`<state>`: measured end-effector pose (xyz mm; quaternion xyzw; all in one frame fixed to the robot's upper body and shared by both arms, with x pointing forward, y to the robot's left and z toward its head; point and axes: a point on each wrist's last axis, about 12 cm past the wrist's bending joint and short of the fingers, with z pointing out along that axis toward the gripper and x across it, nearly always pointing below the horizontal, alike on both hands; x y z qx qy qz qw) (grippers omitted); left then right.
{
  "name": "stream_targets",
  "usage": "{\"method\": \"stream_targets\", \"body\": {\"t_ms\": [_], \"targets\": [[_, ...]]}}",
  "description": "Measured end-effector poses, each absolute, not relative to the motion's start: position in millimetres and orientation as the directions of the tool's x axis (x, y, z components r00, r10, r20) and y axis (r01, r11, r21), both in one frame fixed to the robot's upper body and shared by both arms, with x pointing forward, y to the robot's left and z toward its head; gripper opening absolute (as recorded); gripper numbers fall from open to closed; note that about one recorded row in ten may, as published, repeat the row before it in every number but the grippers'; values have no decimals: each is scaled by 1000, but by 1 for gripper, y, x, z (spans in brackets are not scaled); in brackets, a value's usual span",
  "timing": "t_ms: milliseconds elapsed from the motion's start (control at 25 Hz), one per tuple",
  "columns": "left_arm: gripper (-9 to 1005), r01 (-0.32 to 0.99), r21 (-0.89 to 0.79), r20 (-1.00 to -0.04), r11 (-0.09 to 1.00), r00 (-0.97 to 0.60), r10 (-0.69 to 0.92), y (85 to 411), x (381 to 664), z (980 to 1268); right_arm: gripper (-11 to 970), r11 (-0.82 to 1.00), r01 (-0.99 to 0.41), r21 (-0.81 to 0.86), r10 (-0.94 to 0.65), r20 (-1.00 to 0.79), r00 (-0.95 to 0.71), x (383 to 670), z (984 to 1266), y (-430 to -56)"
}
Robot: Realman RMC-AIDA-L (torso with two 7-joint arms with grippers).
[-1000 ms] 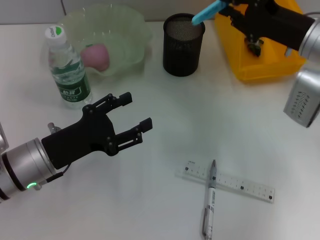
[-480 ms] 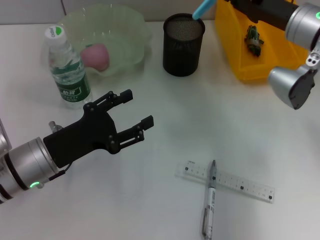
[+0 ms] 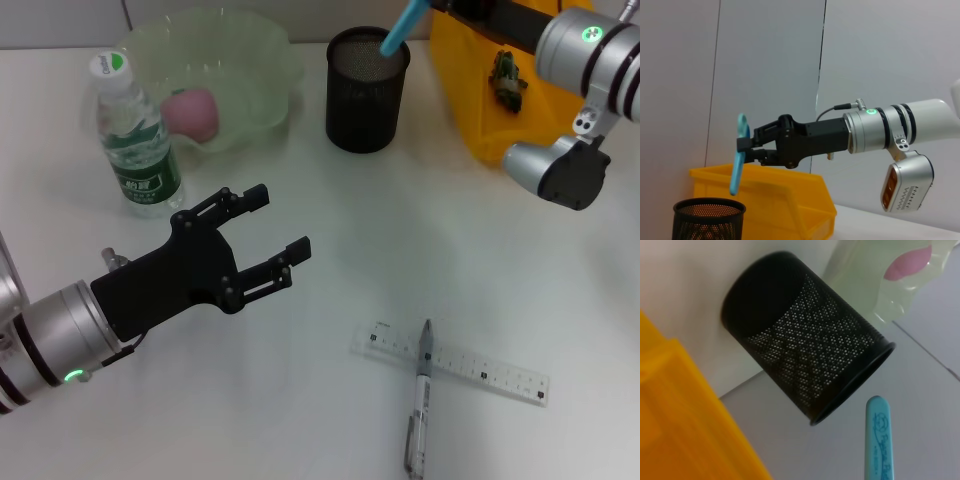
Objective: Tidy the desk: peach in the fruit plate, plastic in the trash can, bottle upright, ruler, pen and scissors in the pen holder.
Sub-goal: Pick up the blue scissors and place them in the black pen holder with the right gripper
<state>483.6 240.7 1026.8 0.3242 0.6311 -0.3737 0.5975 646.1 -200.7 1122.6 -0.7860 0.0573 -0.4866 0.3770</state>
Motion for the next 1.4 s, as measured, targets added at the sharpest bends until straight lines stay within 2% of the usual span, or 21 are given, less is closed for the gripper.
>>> {"method": "stream_targets", "body": {"t_ms": [360, 640, 1400], "targets": [[802, 856, -84, -996, 510, -75, -38, 241, 484, 1027, 235, -758, 333, -561, -367, 788, 495, 654, 1128, -185], [802, 853, -90, -996, 514, -84, -36, 241, 482, 1025, 234, -796, 385, -467, -260, 838, 479, 652, 1122, -180], [802, 848, -90, -995, 522, -101, -8, 239, 485, 1022, 234, -810, 439, -389, -177, 875, 450, 651, 1120, -177]]}}
